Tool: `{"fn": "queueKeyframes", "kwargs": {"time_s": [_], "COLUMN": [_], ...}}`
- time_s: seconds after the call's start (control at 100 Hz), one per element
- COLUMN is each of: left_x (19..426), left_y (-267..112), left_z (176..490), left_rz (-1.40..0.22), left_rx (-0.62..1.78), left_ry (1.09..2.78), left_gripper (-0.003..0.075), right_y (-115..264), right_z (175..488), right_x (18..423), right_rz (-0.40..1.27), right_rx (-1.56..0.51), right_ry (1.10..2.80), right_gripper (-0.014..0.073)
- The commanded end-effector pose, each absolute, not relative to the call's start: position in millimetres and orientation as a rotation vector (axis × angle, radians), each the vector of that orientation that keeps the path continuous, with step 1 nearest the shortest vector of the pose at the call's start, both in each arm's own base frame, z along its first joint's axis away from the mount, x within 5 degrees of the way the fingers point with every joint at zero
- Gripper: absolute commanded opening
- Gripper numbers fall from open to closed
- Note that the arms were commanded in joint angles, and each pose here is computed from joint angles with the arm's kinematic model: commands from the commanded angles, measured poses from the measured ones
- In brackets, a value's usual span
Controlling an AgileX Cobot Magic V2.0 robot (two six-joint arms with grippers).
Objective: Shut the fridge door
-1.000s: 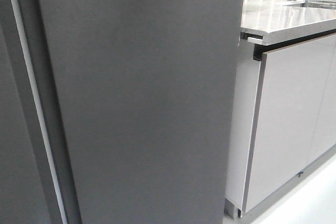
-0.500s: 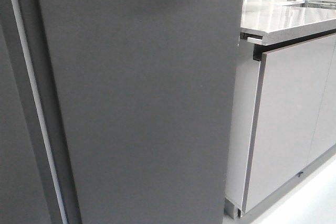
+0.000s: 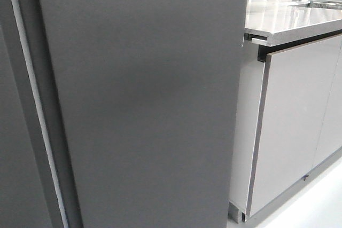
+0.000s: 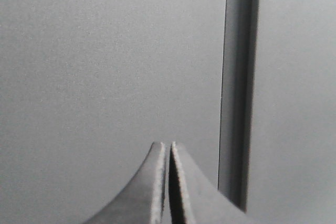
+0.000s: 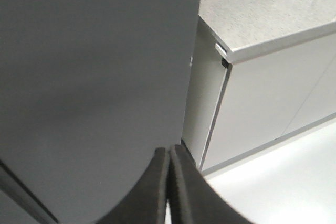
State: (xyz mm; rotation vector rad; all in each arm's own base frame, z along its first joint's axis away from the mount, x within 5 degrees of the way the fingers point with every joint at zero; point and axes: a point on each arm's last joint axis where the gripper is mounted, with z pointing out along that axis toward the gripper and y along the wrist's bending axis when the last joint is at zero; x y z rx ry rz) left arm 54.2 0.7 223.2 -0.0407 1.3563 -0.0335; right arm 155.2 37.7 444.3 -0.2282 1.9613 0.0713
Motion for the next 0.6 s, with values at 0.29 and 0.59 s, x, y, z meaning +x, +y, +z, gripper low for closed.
{"fn": "queueKeyframes", "kwargs": {"time_s": [0.29,0.59], "left_x": [54,54], "left_y": [1,1], "left_z": [218,218], "left_rz": [-0.036,-0.036], "left_rx": [-0.046,-0.046], "left_ry": [1.307,1.307], "left_gripper": [-0.0020,-0.0020], "right_y": [4,-9], "right_z": [404,396], "right_x": [58,43], "right_rz": [0.048,-0.079], "right_rx": [-0.182,-0.162], "right_ry": [2.156,2.255], "right_gripper": [-0.0046,-0.0046]}}
